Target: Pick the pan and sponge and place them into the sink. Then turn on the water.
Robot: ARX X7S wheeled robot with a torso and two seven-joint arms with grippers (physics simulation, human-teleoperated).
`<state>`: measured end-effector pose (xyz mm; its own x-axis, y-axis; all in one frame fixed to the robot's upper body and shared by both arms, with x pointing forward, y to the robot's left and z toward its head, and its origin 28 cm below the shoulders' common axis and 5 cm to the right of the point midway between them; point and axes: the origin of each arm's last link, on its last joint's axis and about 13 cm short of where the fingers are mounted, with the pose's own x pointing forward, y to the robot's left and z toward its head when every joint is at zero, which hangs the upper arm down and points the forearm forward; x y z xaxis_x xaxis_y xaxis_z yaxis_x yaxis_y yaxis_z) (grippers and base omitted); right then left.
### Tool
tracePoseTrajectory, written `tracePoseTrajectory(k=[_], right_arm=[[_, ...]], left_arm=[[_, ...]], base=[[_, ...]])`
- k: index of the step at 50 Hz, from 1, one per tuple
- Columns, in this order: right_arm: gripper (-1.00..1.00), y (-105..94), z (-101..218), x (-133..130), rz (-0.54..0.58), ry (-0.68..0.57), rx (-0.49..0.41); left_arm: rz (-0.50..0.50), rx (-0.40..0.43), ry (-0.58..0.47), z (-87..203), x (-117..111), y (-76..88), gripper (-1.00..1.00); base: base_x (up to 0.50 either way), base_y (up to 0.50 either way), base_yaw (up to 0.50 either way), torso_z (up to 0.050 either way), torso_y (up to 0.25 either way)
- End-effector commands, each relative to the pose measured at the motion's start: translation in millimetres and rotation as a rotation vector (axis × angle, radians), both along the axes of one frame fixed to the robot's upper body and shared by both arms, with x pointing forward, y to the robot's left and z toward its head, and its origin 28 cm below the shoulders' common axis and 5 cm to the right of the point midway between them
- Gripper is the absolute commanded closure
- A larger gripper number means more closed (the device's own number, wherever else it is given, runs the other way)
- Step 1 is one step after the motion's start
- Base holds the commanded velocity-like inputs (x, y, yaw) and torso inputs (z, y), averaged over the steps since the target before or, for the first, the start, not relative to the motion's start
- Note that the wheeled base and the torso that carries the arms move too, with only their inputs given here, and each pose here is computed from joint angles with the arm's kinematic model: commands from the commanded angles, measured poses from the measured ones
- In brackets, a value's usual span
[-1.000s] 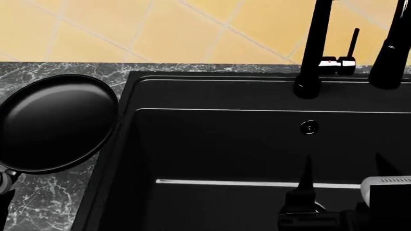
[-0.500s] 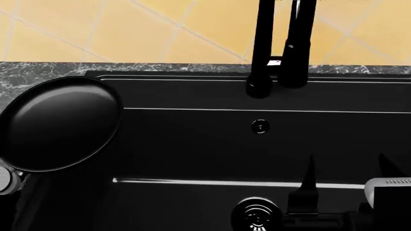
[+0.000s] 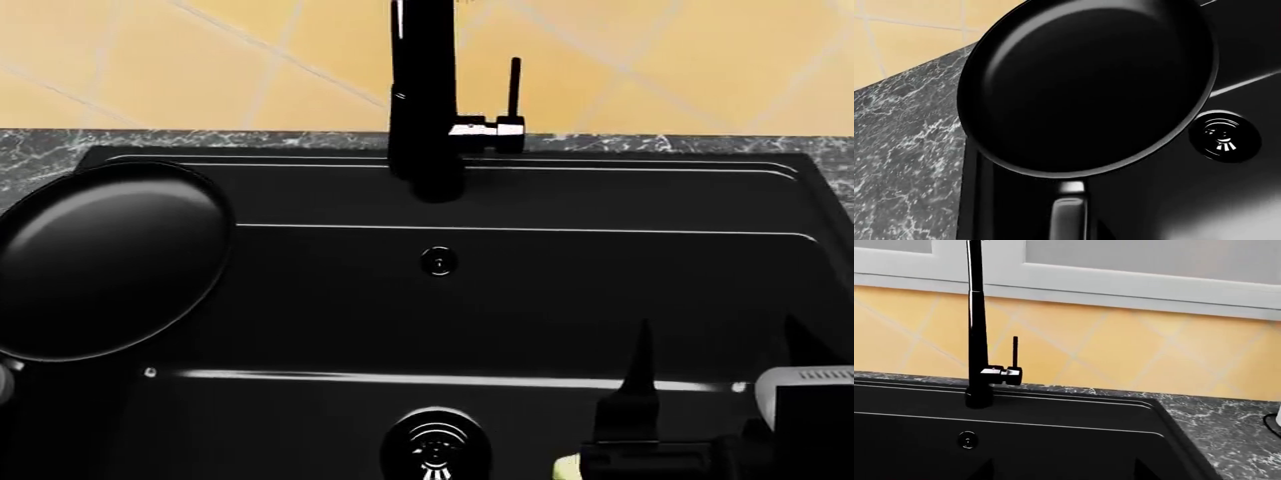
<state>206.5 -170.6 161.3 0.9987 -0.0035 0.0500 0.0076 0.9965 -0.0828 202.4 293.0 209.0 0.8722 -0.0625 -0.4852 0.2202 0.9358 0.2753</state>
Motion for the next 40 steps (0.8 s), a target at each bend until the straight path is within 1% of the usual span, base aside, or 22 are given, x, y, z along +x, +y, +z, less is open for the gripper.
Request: tracePoseTrajectory(k=[1,4,15,22,28,40], right_arm=[[-1.0,-0.5,4.9,2.5,0.007,-0.023,0.012],[-1.0,0.0,5.2,2.7,0.008,-0.024,0.01],[-1.0,-0.4,4.6,2.2,0.005,-0.026,0.012],[-1.0,-0.6,3.4,2.3,-0.006,-0.023,0.017],[-1.0,0.5,3.1,2.8,-0.003,-0.02,0.004],[-1.0,-0.5,4.9,3.3,-0.018,-0.034,0.012]], left_arm=[[0.02,-0.018,-0.085,10.5,10.6,0.8,1.0],[0.025,-0.019,-0.084,9.3,11.9,-0.4,1.0],[0.028,-0.02,-0.086,9.8,7.2,3.3,1.0],[0.038,-0.017,-0.082,9.0,8.6,5.5,1.0],[0.044,-0.015,-0.081,7.6,11.8,3.3,1.0],[0.043,-0.014,-0.084,6.3,14.5,-0.5,1.0]], base=[[0.0,-0.32,0.0,0.0,0.01],[0.0,-0.32,0.0,0.0,0.0],[0.0,-0.3,0.0,0.0,0.002],[0.0,-0.01,0.0,0.001,0.002],[0.0,0.0,0.0,0.0,0.002],[0.0,0.0,0.0,0.001,0.002]])
